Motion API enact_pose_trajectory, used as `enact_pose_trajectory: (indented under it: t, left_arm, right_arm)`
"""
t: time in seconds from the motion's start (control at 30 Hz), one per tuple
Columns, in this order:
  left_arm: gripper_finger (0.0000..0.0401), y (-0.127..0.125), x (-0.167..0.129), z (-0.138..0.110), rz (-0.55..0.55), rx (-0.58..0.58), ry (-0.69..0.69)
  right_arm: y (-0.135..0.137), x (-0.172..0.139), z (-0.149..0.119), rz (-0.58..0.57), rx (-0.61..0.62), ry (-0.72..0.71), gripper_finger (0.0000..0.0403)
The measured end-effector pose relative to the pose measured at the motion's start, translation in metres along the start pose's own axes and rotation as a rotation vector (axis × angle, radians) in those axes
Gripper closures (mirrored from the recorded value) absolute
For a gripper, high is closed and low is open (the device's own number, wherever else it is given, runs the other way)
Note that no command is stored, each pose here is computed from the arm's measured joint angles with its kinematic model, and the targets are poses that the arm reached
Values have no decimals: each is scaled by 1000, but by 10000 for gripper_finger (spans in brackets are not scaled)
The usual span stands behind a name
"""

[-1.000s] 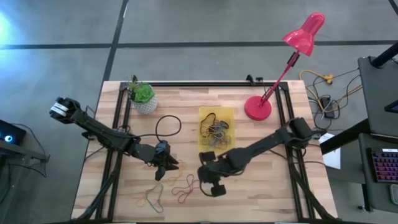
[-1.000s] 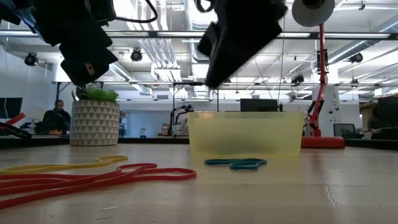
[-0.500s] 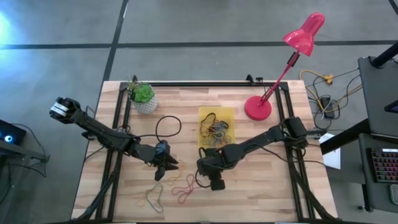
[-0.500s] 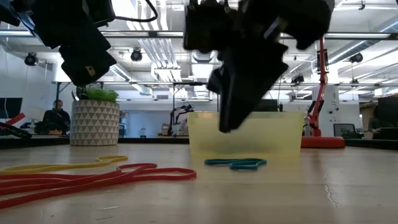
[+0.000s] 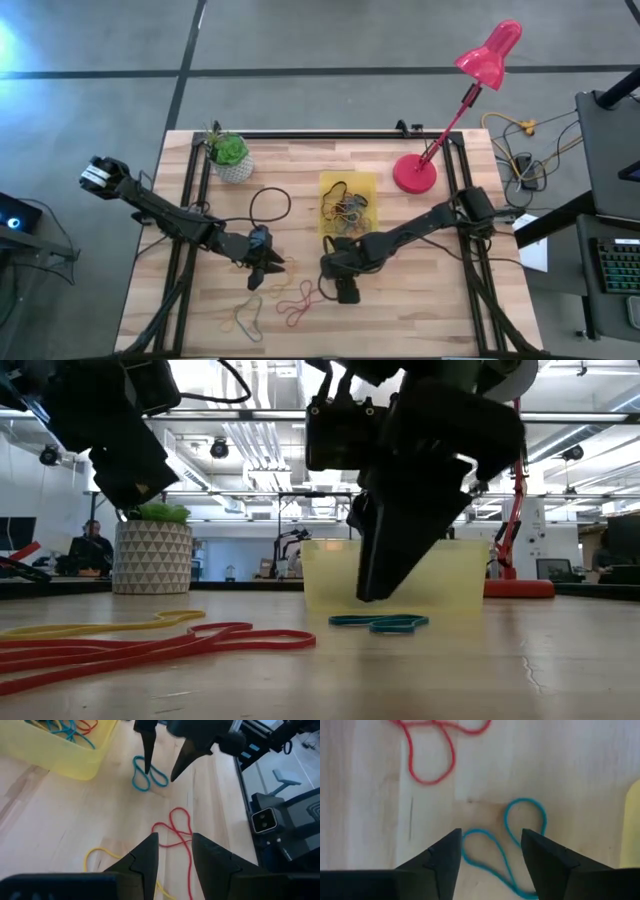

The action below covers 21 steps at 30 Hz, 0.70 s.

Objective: Pick and place rubber bands into bin
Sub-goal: Adjust the bin on the table

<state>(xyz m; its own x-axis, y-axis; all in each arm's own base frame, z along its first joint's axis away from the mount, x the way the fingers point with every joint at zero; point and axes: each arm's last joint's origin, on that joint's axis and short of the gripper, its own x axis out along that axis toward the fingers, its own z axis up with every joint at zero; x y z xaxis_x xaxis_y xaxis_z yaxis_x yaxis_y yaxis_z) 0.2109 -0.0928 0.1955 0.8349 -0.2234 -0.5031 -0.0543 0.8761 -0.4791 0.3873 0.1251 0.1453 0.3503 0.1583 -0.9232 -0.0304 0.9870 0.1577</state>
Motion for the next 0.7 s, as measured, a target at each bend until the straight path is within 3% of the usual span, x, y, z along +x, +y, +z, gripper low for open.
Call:
enact_pose_trajectory:
  t: [0.7]
  left_arm:
    - [299,3,0,-3,7,-23,9]
  right_arm:
    - [-12,9,-21,-123,71,-92,195]
